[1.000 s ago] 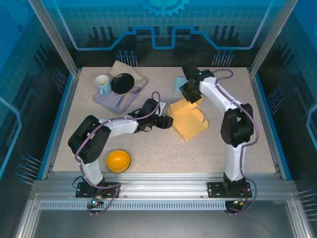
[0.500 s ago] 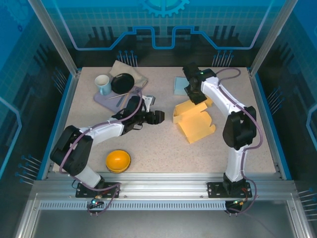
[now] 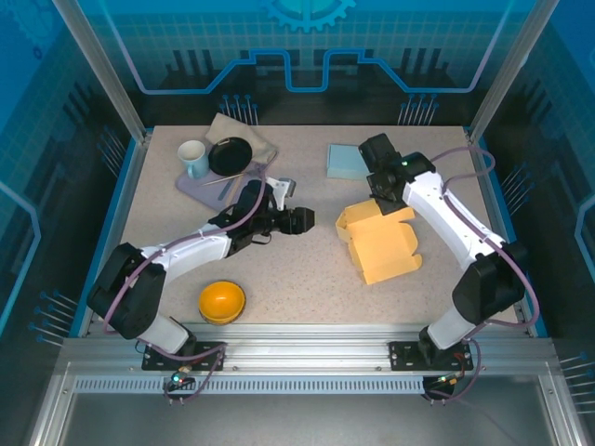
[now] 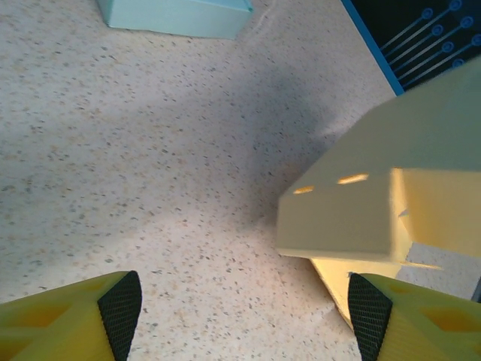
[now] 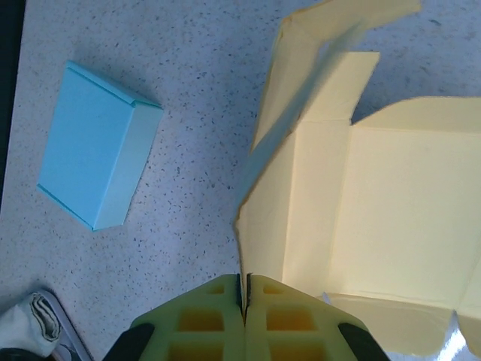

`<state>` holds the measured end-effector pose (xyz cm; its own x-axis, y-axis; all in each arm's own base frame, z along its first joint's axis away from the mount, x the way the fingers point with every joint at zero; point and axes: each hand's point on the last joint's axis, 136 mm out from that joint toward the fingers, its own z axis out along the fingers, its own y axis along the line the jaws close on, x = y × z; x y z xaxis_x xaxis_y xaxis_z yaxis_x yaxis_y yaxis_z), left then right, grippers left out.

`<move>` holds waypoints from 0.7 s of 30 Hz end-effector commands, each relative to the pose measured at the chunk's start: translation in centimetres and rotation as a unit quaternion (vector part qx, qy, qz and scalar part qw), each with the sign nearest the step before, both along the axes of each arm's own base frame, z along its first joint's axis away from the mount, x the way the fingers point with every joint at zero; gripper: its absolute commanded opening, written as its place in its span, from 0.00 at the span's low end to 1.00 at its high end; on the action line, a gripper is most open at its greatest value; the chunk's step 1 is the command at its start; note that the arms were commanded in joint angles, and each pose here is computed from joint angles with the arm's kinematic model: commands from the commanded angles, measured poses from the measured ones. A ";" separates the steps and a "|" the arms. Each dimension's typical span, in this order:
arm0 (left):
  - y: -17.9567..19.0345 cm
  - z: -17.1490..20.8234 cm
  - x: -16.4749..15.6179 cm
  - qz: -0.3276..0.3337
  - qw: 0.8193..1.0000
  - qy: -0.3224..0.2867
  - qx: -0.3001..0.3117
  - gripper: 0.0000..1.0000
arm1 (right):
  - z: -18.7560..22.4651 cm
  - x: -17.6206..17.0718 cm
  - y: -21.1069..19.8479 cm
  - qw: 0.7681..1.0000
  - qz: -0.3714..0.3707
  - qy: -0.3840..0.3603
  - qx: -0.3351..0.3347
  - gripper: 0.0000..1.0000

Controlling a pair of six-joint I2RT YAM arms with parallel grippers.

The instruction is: Fold the paper box

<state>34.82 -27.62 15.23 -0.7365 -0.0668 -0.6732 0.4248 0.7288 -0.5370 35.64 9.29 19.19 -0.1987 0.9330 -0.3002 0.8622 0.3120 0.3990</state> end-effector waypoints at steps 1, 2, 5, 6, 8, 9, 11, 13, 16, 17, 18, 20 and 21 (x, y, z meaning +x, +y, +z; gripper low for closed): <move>-1.6 1.6 -0.7 -0.027 0.999 -0.005 -0.016 0.76 | -1.3 1.0 -0.1 0.999 0.017 -0.039 -0.019 0.00; -2.0 1.3 -0.9 -0.036 0.999 -0.002 -0.012 0.76 | -1.7 1.1 0.0 0.999 0.020 -0.045 -0.014 0.00; -2.5 -0.4 -1.2 -0.051 0.999 0.009 0.010 0.76 | -2.7 1.6 0.3 0.997 0.035 -0.061 -0.013 0.00; -2.6 -1.0 -1.3 -0.053 0.998 0.013 0.016 0.75 | -2.8 2.0 0.3 0.997 0.042 -0.067 -0.016 0.00; -2.7 -1.9 -1.2 -0.057 0.998 0.017 0.023 0.75 | -3.2 2.7 0.3 0.995 0.054 -0.081 -0.023 0.00; -2.8 -2.3 -1.2 -0.059 0.998 0.019 0.027 0.75 | -3.2 3.1 0.3 0.994 0.061 -0.091 -0.025 0.00; -3.0 -3.1 -1.1 -0.061 0.997 0.025 0.034 0.75 | -3.6 3.6 0.2 0.992 0.067 -0.107 -0.025 0.00; -3.4 -3.7 -1.0 -0.066 0.997 0.029 0.040 0.75 | -3.8 3.7 0.2 0.989 0.070 -0.126 -0.013 0.00; -4.6 -4.6 -1.6 -0.083 0.995 0.032 0.053 0.74 | -4.1 4.0 0.5 0.985 0.078 -0.156 0.013 0.00; -5.0 -4.9 -1.8 -0.087 0.994 0.031 0.059 0.73 | -4.3 4.0 0.6 0.983 0.075 -0.162 0.027 0.00; -5.2 -5.1 -1.8 -0.088 0.994 0.029 0.065 0.73 | -4.7 4.1 0.6 0.983 0.070 -0.166 0.041 0.00; -5.4 -5.4 -1.8 -0.087 0.993 0.029 0.069 0.73 | -5.4 4.2 0.7 0.980 0.057 -0.175 0.076 0.00; -5.3 -5.6 -1.7 -0.085 0.993 0.029 0.072 0.72 | -5.7 4.3 0.9 0.978 0.055 -0.179 0.089 0.00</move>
